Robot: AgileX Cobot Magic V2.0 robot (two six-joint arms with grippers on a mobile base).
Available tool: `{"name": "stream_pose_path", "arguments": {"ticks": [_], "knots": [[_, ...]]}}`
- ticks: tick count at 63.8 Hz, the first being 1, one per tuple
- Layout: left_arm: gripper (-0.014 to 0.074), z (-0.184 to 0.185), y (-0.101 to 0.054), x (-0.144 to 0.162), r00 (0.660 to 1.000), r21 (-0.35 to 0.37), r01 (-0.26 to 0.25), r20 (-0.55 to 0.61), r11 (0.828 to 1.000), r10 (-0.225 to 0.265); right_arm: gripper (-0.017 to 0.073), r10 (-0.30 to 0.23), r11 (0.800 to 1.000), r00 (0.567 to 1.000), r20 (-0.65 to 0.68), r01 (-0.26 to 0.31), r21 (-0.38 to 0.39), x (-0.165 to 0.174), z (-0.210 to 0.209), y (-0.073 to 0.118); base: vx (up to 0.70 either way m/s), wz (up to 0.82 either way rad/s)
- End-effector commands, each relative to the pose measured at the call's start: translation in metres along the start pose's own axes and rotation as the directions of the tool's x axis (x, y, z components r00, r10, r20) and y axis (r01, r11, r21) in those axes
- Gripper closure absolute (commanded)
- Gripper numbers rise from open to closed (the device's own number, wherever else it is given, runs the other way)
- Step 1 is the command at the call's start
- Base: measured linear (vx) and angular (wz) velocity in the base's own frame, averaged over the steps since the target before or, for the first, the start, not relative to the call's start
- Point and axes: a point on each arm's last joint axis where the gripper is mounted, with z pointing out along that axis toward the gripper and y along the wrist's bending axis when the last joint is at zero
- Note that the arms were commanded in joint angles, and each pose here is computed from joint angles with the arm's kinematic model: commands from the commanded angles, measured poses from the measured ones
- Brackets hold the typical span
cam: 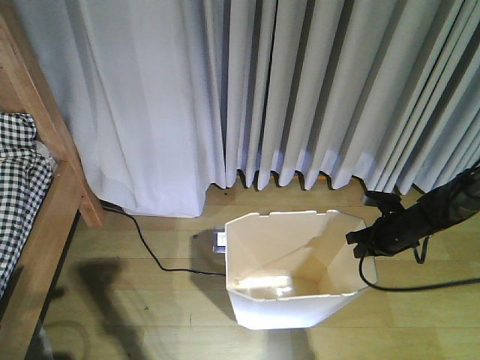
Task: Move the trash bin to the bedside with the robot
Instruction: 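Set the bin down beside the bed and open the right gripper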
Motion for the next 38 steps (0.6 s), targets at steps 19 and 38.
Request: {"name": "stream_pose_path", "arguments": {"ticks": [19, 38], "knots": [[0.0600, -0.001, -0.001, -0.005, 0.997, 0.011, 0.005, 0.076, 1.000, -0.006, 0.0563, 0.028, 0.993, 0.998, 0.058, -0.021, -0.115, -0.037, 0.015, -0.007, 0.00, 0.00], [0.0600, -0.001, -0.001, -0.005, 0.997, 0.011, 0.005, 0.076, 1.000, -0.006, 0.0563, 0.046, 0.985, 0.998, 0.040, -0.038, -0.168, -0.046, 0.045, -0.016, 0.00, 0.00]]}}
